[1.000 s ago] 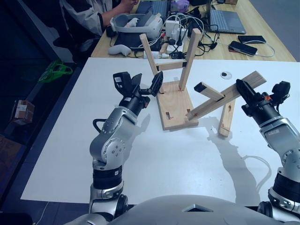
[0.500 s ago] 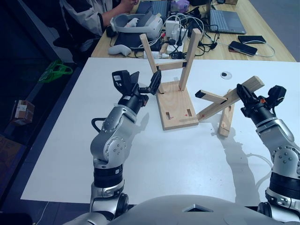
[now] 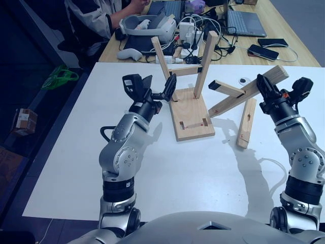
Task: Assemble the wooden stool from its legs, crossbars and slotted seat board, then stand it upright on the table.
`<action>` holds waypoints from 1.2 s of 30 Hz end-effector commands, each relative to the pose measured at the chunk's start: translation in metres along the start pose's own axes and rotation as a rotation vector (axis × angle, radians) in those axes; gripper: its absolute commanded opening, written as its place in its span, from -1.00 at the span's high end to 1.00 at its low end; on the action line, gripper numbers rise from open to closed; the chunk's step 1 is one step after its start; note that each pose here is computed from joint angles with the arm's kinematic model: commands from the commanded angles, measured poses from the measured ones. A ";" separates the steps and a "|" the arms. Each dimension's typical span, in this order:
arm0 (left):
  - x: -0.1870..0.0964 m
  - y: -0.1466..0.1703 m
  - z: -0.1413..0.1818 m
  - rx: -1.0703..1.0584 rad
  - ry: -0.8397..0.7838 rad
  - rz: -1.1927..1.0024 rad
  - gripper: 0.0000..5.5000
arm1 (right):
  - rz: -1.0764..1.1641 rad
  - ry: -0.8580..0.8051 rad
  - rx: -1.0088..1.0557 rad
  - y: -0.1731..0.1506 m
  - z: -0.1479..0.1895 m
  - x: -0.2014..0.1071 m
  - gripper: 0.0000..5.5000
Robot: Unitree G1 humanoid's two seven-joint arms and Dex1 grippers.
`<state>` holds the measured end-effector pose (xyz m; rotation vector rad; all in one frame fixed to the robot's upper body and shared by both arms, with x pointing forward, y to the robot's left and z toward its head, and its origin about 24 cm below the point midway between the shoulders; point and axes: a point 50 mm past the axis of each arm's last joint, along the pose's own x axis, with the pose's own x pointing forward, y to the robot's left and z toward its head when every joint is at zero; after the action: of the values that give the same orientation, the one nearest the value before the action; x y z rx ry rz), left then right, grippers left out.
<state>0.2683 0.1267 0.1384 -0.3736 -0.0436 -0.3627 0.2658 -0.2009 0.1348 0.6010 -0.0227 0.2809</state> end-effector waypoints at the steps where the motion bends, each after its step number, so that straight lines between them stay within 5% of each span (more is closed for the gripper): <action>1: 0.002 0.001 0.001 0.013 0.005 0.005 -0.69 | 0.020 0.020 0.019 0.007 -0.003 0.003 0.64; 36: 0.003 0.001 0.000 0.040 0.004 0.008 -0.69 | 0.000 0.213 -0.220 0.004 -0.026 -0.003 0.64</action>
<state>0.2706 0.1275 0.1352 -0.3445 -0.0343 -0.3537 0.2642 -0.1805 0.1306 0.3900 0.0521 0.3649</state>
